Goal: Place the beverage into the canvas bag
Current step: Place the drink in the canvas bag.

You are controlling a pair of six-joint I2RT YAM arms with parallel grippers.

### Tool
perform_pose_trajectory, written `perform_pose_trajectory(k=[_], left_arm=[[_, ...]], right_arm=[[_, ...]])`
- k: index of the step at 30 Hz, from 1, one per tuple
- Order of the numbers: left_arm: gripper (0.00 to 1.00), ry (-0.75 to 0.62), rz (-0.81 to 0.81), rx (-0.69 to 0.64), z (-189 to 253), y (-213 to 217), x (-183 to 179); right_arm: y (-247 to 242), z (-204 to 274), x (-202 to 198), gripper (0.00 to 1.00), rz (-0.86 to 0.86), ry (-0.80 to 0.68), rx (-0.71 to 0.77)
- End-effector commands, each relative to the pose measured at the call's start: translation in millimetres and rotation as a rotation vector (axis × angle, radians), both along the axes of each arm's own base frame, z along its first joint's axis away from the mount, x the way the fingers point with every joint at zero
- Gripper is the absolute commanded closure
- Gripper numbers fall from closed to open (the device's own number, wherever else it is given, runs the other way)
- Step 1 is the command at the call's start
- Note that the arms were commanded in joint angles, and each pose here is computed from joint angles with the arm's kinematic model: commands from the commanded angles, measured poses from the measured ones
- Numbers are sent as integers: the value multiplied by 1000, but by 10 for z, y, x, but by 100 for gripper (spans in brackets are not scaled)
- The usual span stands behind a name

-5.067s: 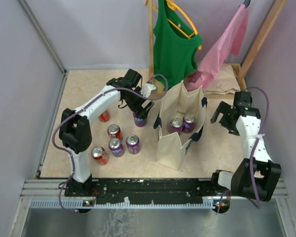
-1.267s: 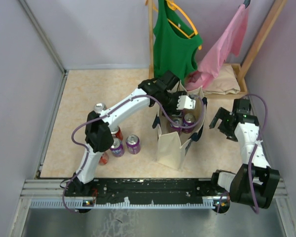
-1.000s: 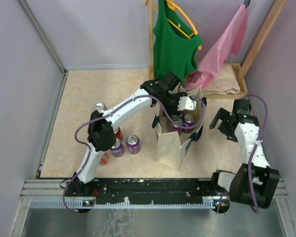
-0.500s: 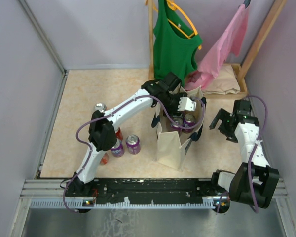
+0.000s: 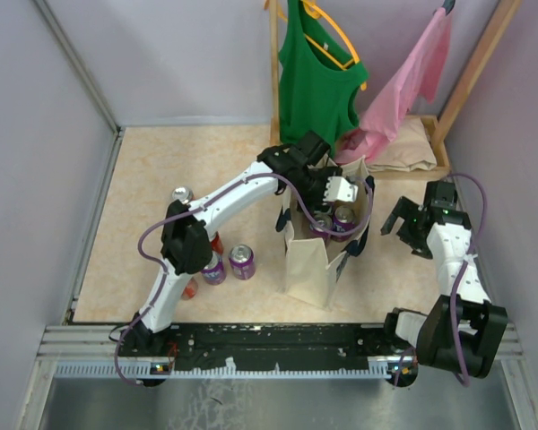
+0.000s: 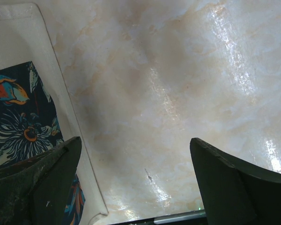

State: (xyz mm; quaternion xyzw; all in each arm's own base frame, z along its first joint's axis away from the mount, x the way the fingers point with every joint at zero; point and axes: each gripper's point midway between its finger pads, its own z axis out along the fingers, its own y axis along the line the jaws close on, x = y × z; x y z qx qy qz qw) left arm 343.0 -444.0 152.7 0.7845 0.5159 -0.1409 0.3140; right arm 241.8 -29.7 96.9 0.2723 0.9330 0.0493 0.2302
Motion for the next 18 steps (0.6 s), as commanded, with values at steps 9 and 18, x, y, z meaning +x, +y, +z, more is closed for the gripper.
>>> perform_pose_trajectory(k=[9, 18], left_arm=[[19, -39, -35, -45, 149, -112, -10], [26, -176, 27, -199, 711, -211, 181]], right_arm=[[-50, 35, 56, 1, -4, -32, -7], [-50, 37, 62, 1, -5, -32, -4]])
